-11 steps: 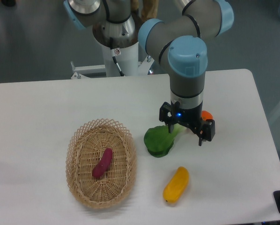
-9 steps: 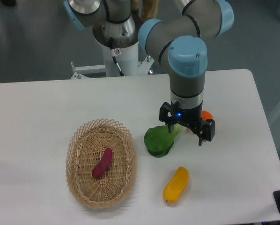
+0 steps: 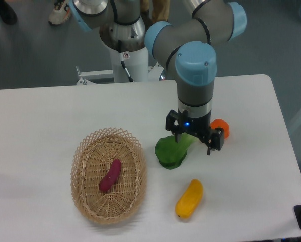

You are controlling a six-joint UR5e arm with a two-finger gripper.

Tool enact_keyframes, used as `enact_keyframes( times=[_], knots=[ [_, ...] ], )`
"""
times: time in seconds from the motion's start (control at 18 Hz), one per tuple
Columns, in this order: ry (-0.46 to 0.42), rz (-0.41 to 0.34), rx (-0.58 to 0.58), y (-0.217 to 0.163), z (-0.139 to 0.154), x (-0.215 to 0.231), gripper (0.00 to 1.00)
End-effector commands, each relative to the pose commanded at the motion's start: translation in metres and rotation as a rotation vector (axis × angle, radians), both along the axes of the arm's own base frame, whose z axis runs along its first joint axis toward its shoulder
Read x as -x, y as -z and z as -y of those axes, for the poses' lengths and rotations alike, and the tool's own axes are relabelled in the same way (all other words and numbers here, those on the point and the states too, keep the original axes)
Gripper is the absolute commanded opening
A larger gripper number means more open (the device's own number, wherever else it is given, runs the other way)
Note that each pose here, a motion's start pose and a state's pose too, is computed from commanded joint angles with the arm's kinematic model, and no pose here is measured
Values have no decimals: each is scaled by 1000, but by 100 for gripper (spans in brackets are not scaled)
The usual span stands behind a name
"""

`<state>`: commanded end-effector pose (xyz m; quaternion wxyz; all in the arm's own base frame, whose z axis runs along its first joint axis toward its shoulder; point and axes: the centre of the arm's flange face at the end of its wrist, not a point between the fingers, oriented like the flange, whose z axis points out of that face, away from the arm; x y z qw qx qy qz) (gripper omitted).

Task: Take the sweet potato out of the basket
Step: 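Move the gripper over the basket toward the purple sweet potato, then lower the gripper onto the sweet potato and close on it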

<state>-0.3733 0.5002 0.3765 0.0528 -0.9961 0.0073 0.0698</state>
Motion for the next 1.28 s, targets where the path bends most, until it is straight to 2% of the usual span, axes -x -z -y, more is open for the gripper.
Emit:
enact_keyframes(
  times=[0.11,0.22,0.39,0.56,0.72,1.28],
  knots=[
    [-76,17,-12,5,-12,-16,100],
    [-113,36,-19,13,-30,-38,100],
    [-113,63,-1,34,-54,-72,100],
    [-77,72,12,59,-74,-96,100],
    [-29,60,16,98,-96,-114,100],
    [25,93,73,147,-107,-147,100]
  ],
)
